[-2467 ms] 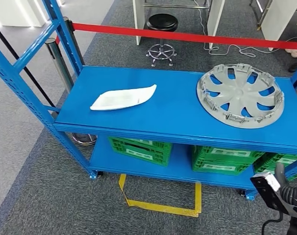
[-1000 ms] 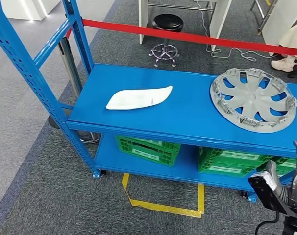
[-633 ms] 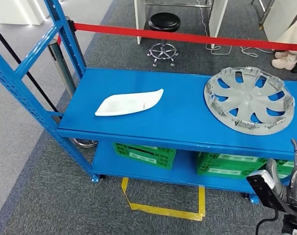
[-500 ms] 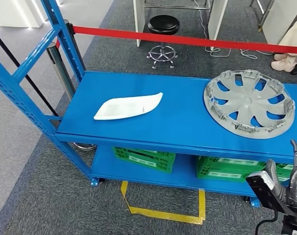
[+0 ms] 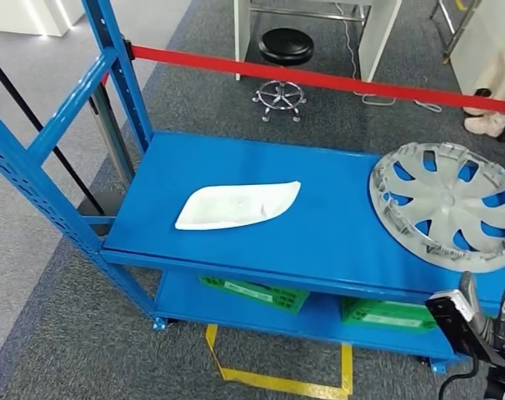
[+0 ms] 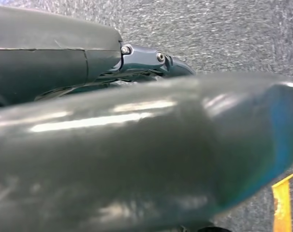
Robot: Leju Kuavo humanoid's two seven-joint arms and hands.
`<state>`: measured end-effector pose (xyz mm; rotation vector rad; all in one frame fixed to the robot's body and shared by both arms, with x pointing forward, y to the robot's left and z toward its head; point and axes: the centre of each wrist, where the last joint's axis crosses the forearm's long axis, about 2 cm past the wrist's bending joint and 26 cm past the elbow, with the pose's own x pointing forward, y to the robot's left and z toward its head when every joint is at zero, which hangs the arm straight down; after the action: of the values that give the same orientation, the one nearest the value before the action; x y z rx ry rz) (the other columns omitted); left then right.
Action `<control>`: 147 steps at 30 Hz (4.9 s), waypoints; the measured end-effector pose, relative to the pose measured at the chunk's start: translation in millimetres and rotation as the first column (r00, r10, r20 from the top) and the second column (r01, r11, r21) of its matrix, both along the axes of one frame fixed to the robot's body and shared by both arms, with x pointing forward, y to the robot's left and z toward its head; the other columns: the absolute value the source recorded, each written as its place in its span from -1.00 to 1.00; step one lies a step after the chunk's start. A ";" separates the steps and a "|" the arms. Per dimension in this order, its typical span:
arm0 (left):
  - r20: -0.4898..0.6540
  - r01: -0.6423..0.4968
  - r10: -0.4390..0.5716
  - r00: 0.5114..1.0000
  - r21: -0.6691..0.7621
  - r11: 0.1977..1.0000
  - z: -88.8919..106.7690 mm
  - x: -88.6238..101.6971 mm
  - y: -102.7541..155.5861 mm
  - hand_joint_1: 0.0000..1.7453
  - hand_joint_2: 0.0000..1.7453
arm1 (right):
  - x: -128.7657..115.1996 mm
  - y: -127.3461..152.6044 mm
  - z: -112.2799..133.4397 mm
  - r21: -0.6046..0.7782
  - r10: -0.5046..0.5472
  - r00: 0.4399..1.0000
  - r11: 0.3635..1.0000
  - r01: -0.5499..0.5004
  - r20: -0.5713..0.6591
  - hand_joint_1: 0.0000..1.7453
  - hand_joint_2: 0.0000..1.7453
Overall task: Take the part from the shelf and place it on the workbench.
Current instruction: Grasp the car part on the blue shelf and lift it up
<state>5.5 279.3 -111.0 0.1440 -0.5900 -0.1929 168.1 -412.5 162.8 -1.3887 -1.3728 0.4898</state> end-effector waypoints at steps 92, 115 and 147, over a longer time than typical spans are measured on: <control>0.000 0.072 -0.072 0.997 0.040 0.997 -1.2 19.9 0.9 -1.00 -1.00 | 90.1 -77.9 9.6 0.082 0.340 0.751 0.930 -0.359 -0.566 -1.00 1.00; -0.002 0.066 -0.066 0.998 0.050 0.997 -1.3 19.5 1.0 -1.00 -1.00 | 95.6 -90.2 5.5 0.046 0.202 0.694 0.970 -0.237 -0.691 1.00 1.00; 0.002 0.047 -0.047 0.999 0.041 0.998 -1.4 17.4 -1.2 -1.00 -1.00 | 98.9 -88.7 0.5 -0.016 0.158 0.705 0.972 -0.233 -0.691 1.00 1.00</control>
<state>22.9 278.1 -112.5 0.1698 -0.5927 -0.2508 267.0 -501.2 163.3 -0.9708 -0.8740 1.1133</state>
